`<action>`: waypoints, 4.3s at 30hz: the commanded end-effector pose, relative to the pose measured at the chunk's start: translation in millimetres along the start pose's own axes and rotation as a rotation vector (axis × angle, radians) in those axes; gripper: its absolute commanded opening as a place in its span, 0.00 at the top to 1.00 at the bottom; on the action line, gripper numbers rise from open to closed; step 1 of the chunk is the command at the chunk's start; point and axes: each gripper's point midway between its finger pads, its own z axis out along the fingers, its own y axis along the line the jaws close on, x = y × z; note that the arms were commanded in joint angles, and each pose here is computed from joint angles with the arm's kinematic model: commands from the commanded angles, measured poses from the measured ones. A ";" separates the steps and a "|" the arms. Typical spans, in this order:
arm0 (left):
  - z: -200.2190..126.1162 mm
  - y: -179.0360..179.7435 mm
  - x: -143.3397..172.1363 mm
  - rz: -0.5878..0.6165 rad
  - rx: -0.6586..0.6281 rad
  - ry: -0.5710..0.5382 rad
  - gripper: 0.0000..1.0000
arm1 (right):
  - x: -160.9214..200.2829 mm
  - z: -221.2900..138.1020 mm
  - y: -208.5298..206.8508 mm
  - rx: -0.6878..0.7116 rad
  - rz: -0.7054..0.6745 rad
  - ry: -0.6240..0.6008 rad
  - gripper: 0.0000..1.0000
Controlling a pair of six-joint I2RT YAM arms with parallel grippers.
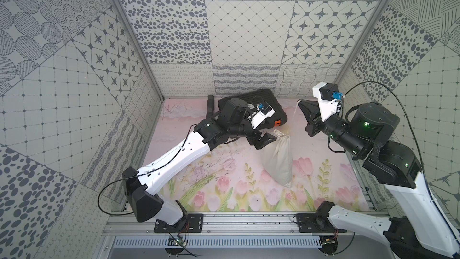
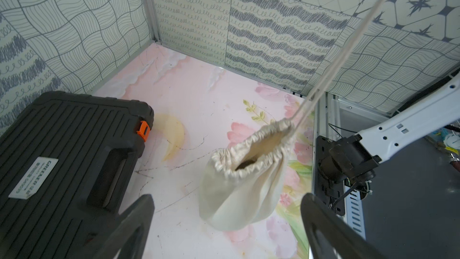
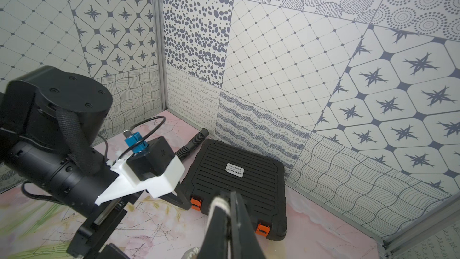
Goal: Close the soil bag
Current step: Frap the soil bag at the center of the board.
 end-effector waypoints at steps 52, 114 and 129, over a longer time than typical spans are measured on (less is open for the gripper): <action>65.1 19.3 45.1 0.076 -0.233 0.096 0.67 | -104.2 -15.6 -16.1 0.021 0.094 -0.283 1.00; 45.3 45.6 91.2 0.176 -0.394 0.298 0.96 | -102.5 -12.8 -36.5 0.072 0.138 -0.273 1.00; 47.6 37.6 102.5 0.178 -0.346 0.323 0.85 | -137.9 -30.2 -48.1 0.110 0.131 -0.364 1.00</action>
